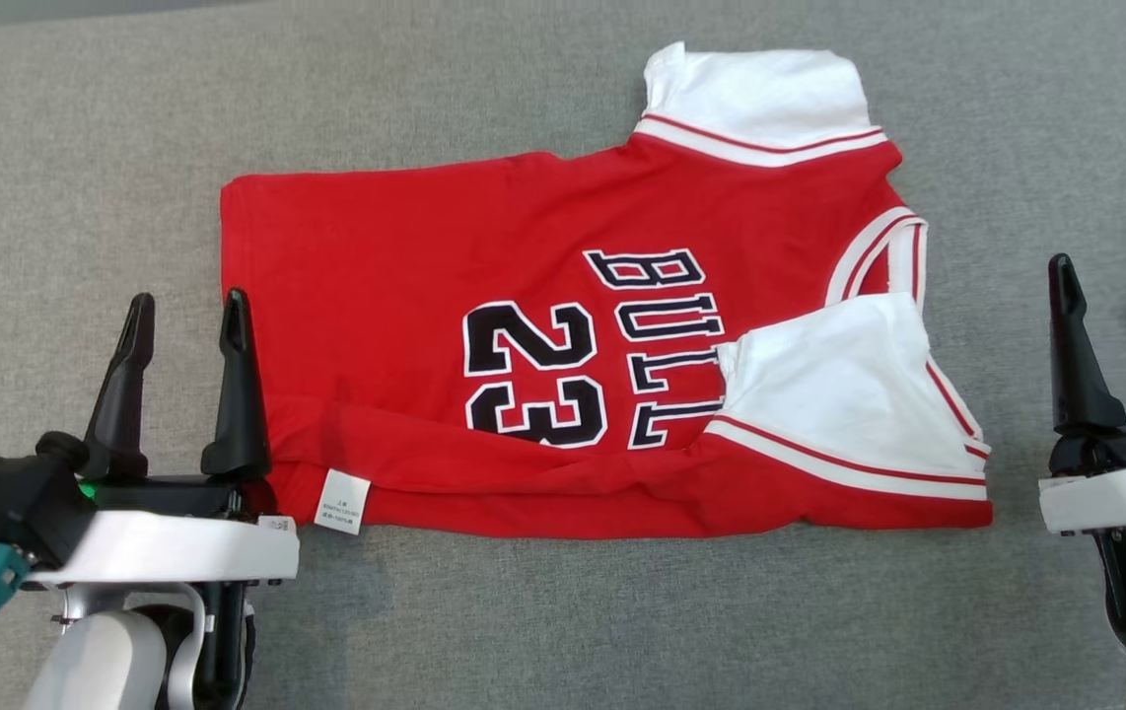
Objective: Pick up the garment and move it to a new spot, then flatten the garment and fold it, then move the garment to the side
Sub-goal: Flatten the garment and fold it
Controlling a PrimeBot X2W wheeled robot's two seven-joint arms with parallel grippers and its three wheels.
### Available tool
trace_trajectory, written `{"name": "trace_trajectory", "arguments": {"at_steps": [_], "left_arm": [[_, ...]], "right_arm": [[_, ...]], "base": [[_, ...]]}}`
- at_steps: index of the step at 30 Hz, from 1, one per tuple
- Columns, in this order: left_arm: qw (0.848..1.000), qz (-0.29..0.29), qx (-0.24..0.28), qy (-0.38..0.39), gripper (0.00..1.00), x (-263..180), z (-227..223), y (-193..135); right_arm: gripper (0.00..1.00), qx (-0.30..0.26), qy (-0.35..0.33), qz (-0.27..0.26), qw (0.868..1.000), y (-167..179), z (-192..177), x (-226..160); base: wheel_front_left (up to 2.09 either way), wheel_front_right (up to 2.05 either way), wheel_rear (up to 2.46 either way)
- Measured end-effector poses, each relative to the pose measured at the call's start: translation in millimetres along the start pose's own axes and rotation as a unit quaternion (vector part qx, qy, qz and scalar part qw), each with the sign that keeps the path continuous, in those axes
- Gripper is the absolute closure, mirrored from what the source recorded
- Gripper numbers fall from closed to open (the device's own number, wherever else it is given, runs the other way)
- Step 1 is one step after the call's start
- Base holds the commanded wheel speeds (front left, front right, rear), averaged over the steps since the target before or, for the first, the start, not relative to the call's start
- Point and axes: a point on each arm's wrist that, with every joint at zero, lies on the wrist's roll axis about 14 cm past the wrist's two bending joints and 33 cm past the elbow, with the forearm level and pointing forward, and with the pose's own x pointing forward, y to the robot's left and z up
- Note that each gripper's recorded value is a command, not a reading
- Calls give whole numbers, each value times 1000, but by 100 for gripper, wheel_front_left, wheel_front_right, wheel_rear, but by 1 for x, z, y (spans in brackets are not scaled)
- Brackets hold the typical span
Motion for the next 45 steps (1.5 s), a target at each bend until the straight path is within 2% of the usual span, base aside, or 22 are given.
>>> {"name": "trace_trajectory", "arguments": {"at_steps": [6,12,24,28,32,37,45], "left_arm": [[998,0,44,-47,0,-5,13,-1],[997,10,74,-18,0,-30,-4,9],[997,9,82,-11,0,-38,-8,11],[996,-10,82,38,0,-43,-33,5],[992,-19,65,105,0,-57,-73,1],[983,2,51,175,0,-74,-115,18],[978,10,44,204,0,-66,-133,31]], "right_arm": [[0,-48,-18,-12,999,0,10,-19],[0,-48,-14,-25,998,1,10,-42],[0,-45,-17,-28,998,5,15,-49],[0,-43,-5,-27,999,6,10,-49],[0,-33,26,-32,999,3,-9,-53],[0,-5,95,-34,995,9,-52,-67],[0,27,178,-34,983,16,-104,-83]], "base": [[0,0,0],[0,0,0],[0,0,0],[0,0,0],[0,0,0],[0,0,0],[0,0,0]]}}
